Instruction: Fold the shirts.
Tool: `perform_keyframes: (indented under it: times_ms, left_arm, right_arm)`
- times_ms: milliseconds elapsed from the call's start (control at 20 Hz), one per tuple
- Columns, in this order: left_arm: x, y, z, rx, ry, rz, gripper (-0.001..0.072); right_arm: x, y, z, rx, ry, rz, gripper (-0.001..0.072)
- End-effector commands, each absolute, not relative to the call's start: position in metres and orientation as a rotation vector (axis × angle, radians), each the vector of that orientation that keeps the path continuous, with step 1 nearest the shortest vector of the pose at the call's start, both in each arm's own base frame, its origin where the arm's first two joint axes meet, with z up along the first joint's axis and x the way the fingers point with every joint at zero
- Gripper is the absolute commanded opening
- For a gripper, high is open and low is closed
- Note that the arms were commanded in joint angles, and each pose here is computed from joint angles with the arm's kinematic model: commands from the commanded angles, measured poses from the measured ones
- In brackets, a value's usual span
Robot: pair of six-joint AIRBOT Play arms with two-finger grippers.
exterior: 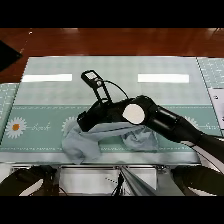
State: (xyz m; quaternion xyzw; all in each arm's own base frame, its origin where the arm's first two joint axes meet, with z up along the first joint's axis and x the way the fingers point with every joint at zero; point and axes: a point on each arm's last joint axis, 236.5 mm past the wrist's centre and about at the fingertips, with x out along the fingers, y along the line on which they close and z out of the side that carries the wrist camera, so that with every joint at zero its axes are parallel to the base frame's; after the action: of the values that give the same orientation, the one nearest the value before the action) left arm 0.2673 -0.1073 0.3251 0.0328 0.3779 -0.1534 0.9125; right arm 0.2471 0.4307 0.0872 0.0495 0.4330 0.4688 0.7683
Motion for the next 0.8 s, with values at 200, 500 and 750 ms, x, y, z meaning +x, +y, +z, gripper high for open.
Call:
perform_keyframes:
  times_ms: [200,500,750]
  left_arm:
    - [0.257,-0.112,0.219,0.136,1.085,-0.32,0.0719]
    - [0.212,-0.076,0.071,0.078,1.326,-0.202,0.0709]
    - [0.175,-0.047,-0.006,-0.169,1.482,-0.163,0.0583]
  right_arm:
    - [0.341,0.148,0.128,-0.343,0.916,0.409,0.0444]
    - [0.324,-0.07,0.153,-0.088,0.929,-0.153,0.0494]
    - [0.311,-0.062,0.068,0.236,1.016,-0.106,0.0558]
